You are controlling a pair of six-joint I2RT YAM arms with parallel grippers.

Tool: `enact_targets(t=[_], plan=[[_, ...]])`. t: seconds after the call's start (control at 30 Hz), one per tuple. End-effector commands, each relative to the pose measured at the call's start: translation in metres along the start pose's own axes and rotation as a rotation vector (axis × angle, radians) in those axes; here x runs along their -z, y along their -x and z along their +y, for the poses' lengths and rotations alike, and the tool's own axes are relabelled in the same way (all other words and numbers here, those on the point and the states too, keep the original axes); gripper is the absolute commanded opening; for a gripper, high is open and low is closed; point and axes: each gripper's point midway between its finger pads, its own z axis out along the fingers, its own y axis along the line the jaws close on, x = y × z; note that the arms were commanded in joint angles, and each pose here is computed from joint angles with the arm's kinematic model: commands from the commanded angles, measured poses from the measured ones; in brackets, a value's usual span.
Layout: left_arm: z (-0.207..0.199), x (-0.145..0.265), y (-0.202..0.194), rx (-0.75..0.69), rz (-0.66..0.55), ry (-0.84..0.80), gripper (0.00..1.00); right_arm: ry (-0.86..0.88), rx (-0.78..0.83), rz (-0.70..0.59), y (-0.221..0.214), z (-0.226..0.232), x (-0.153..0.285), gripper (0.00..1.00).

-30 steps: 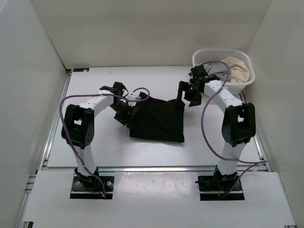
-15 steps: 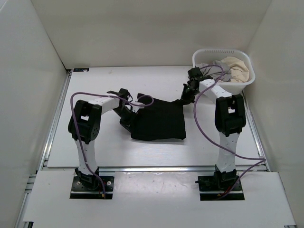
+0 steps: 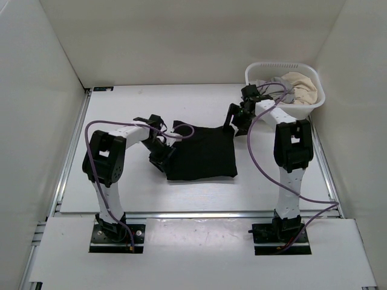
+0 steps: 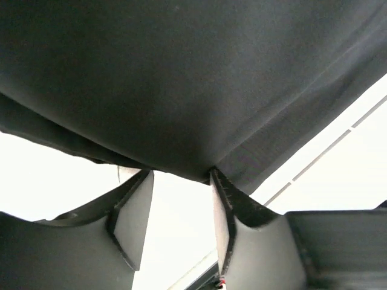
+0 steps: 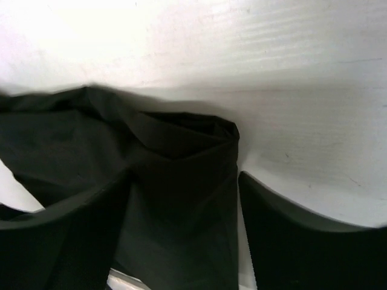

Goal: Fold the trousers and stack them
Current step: Fold the trousers

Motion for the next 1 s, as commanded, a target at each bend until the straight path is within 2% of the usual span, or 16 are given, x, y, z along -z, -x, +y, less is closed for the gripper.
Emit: enact_targets(t=[0.0,0.07,0.13,0.2,0.27,0.3,0.33,0.37,0.43,0.47,0.6,0.67,0.77,0.97], plan=[[-0.008,0.025,0.021,-0.053,-0.083,0.024,0.55,0.040,0.078,-0.103,0.025,0.012,0.036,0.79],[-0.011,0.032,0.022,-0.049,-0.076,0.021,0.58,0.009,0.137,-0.105,0.014,0.012,0.047,0.82],[-0.013,0.051,0.034,-0.060,-0.120,0.037,0.59,-0.022,0.175,-0.127,0.004,0.014,0.074,0.83],[-0.009,0.073,0.042,-0.045,-0.173,0.029,0.62,-0.053,0.223,-0.148,-0.013,0.015,0.095,0.89],[-0.007,0.093,0.048,-0.036,-0.220,0.038,0.64,-0.095,0.230,-0.184,-0.024,0.009,0.123,0.98],[0.002,0.107,0.048,-0.012,-0.251,0.054,0.65,-0.096,0.230,-0.183,-0.031,0.007,0.131,0.99],[0.003,0.126,0.054,-0.015,-0.299,0.077,0.68,-0.129,0.222,-0.157,-0.045,-0.005,0.134,0.99],[0.008,0.137,0.053,0.009,-0.326,0.090,0.70,-0.136,0.212,-0.194,-0.047,-0.011,0.153,0.99],[0.035,0.172,0.049,0.083,-0.402,0.173,0.76,-0.190,0.186,-0.172,-0.060,-0.034,0.169,0.99],[0.043,0.188,0.045,0.114,-0.439,0.213,0.83,-0.205,0.152,-0.204,-0.060,-0.046,0.187,0.99],[0.105,0.239,0.005,0.336,-0.504,0.421,0.89,-0.283,0.072,-0.219,-0.071,-0.088,0.228,0.99],[0.131,0.259,-0.031,0.477,-0.523,0.520,0.91,-0.348,0.019,-0.210,-0.077,-0.114,0.246,0.99],[0.152,0.263,-0.077,0.635,-0.533,0.595,0.94,-0.467,-0.016,-0.274,-0.075,-0.142,0.272,0.99],[0.162,0.255,-0.117,0.751,-0.530,0.635,0.97,-0.549,-0.041,-0.303,-0.076,-0.161,0.279,0.99]])
